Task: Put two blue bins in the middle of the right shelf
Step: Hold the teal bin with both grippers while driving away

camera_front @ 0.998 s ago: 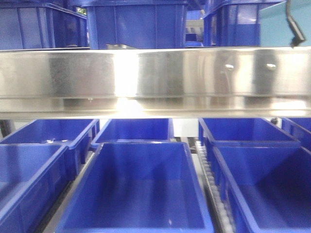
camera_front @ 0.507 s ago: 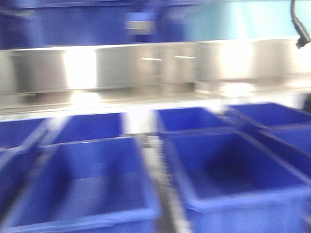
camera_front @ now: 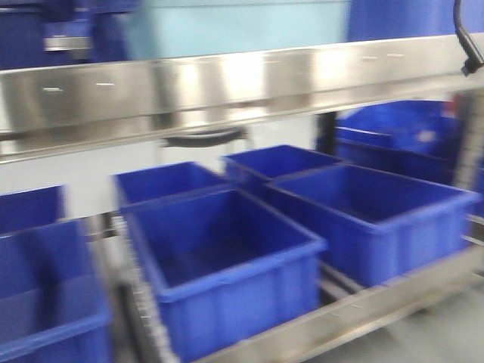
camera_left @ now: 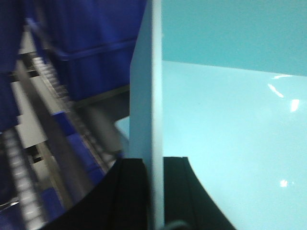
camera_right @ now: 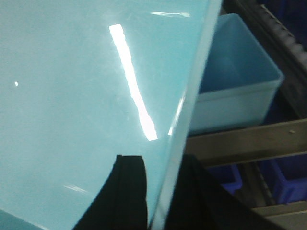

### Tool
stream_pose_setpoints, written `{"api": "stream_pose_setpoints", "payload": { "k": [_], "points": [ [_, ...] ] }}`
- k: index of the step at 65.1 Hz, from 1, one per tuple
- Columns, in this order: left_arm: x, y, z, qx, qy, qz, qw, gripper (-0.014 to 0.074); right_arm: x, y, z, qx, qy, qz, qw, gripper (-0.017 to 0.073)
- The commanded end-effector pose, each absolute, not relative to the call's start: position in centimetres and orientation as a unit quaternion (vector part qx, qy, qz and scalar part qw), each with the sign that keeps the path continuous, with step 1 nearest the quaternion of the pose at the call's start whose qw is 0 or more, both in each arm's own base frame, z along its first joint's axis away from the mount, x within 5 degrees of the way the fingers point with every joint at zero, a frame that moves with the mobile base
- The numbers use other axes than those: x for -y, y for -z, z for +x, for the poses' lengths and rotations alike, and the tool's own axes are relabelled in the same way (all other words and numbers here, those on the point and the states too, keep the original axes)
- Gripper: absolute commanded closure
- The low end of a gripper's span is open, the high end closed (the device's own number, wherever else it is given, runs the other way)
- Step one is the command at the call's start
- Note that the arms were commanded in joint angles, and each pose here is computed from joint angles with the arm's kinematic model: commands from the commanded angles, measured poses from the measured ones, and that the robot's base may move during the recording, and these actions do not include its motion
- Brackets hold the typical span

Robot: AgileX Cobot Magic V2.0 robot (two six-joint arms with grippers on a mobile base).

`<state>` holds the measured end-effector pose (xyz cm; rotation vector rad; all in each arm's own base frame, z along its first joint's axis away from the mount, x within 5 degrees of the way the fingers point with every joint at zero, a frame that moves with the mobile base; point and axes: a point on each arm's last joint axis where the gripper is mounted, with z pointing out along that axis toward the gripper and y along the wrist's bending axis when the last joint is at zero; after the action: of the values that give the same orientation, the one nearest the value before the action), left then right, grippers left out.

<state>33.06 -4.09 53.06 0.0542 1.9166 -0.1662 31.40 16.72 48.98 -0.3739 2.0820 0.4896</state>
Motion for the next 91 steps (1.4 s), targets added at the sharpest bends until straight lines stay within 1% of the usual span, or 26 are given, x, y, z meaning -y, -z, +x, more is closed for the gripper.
{"api": "stream_pose_setpoints", "payload": {
  "k": [1, 91],
  "points": [
    [4.33, -54.4, 32.55, -0.789, 0.094, 0.019, 0.607, 0.0704, -16.76, -49.97, 30.86, -0.832, -0.211, -0.164, 0.486, 0.0711],
    [4.33, -54.4, 32.55, -0.789, 0.094, 0.019, 0.607, 0.0704, -16.76, -49.97, 30.86, -0.832, -0.211, -0.164, 0.486, 0.0711]
  ]
}}
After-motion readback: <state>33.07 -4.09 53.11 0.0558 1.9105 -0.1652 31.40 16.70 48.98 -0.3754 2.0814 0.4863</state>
